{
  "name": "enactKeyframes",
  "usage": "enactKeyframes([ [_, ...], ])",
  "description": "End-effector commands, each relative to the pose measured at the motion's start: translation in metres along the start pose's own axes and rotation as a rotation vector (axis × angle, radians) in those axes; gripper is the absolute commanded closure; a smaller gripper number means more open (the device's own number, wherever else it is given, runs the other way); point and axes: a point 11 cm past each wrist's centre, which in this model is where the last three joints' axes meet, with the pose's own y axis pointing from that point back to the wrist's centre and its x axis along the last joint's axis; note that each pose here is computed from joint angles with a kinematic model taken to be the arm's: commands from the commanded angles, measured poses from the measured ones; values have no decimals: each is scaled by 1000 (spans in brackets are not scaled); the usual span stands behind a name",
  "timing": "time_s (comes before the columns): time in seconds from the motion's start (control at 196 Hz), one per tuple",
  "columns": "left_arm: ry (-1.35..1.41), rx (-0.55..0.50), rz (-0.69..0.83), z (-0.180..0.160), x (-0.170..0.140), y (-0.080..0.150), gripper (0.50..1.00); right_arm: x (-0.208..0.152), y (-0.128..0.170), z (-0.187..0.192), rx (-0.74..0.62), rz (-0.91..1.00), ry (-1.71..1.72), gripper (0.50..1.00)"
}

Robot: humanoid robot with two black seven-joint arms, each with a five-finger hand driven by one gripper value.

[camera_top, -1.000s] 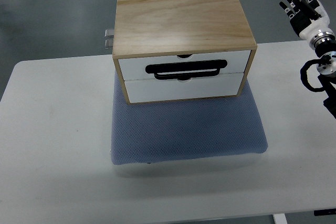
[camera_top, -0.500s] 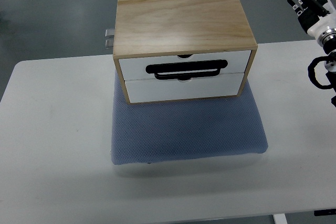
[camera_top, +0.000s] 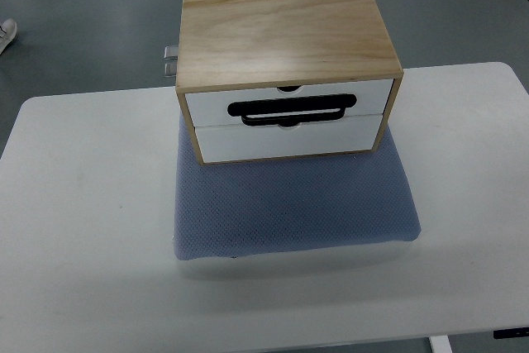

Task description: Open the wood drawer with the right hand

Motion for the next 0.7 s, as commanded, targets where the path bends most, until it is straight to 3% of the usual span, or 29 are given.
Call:
enactKeyframes([
  [0.0,0,0,0,0,0,0,500,2,-4,-35,-5,-55,162,556],
  [0.092,0,0,0,0,0,0,500,0,-5,-50,-5,-78,225,556],
  [0.097,0,0,0,0,0,0,500,-10,-9,-66,-10,-123,303,556],
  [0.255,0,0,0,0,0,0,500,-65,-13,-100,-48,-328,549,556],
  [0.337,0,0,0,0,0,0,500,-75,-12,-106,-59,-365,601,556],
  [0.342,0,0,0,0,0,0,500,-92,-10,-118,-73,-428,677,556],
  [0.362,-2,0,0,0,0,0,500,-100,-8,-122,-80,-461,714,556],
  [0.439,0,0,0,0,0,0,500,-131,-3,-134,-106,-577,845,556],
  [0.49,0,0,0,0,0,0,500,-132,-3,-134,-106,-577,845,556],
  [0.495,0,0,0,0,0,0,500,-151,1,-142,-117,-642,936,556],
  [0.535,0,0,0,0,0,0,500,-165,5,-144,-132,-693,1006,556],
  [0.632,0,0,0,0,0,0,500,-178,10,-143,-143,-743,1059,556],
  [0.637,0,0,0,0,0,0,500,-195,17,-139,-157,-811,1112,556],
  [0.694,0,0,0,0,0,0,500,-207,23,-137,-163,-861,1149,556],
])
